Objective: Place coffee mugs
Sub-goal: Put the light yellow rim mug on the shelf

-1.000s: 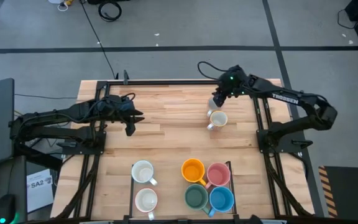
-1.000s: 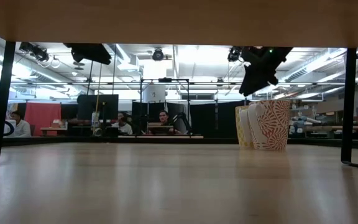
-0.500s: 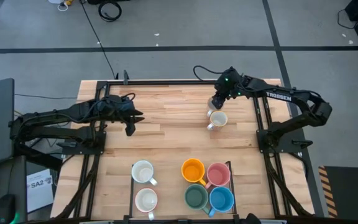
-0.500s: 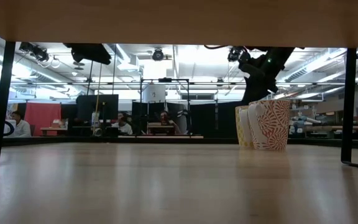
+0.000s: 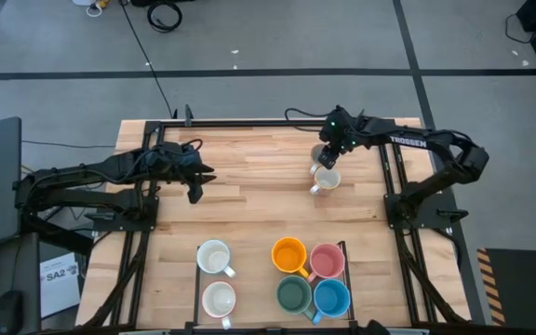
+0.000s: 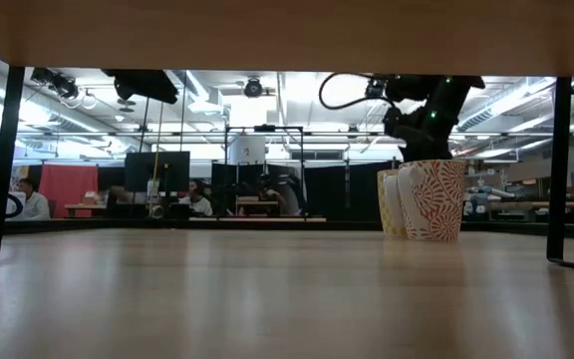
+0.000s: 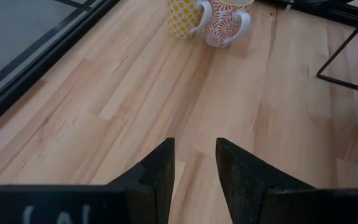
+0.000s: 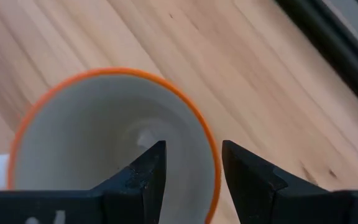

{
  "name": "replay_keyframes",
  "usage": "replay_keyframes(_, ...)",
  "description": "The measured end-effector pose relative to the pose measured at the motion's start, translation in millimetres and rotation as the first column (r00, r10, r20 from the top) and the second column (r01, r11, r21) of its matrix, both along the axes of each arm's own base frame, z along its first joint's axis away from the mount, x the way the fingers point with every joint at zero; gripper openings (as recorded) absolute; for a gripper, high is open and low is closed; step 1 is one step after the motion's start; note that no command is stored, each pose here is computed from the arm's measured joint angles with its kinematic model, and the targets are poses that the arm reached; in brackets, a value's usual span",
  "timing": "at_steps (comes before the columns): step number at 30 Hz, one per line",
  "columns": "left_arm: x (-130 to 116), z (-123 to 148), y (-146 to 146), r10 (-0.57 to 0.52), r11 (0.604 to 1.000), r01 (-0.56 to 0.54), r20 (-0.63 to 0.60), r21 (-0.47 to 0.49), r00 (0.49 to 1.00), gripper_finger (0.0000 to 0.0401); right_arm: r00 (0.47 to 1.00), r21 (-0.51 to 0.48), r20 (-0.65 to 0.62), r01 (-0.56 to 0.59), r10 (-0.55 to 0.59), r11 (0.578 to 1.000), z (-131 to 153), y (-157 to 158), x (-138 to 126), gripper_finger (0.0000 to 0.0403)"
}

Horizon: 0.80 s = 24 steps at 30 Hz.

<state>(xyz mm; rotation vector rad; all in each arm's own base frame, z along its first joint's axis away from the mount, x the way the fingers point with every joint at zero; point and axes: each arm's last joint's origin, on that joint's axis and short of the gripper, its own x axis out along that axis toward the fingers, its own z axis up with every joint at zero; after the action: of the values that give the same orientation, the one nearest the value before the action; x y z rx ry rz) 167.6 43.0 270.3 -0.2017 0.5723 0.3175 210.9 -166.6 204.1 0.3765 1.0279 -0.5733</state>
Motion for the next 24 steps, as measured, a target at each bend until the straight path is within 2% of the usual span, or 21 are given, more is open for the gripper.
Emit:
replay_keyframes(10,0,0,0,0.001,1.0,-0.001,0.0,0.0,1.0,0.0123,0.999,0.045,-0.037,-0.005,0.006,0.999,-20,-5,9,0.0148)
replay_keyframes(21,0,0,0,0.001,1.0,-0.001,0.0,0.0,1.0,0.0123,0.999,0.048,-0.035,0.0,0.002,0.999,-19,-5,8,0.0043)
replay_keyframes(24,0,0,0,0.001,1.0,-0.001,0.0,0.0,1.0,0.0123,1.0,0.044,-0.025,0.0,0.001,0.999,-19,-5,9,0.003)
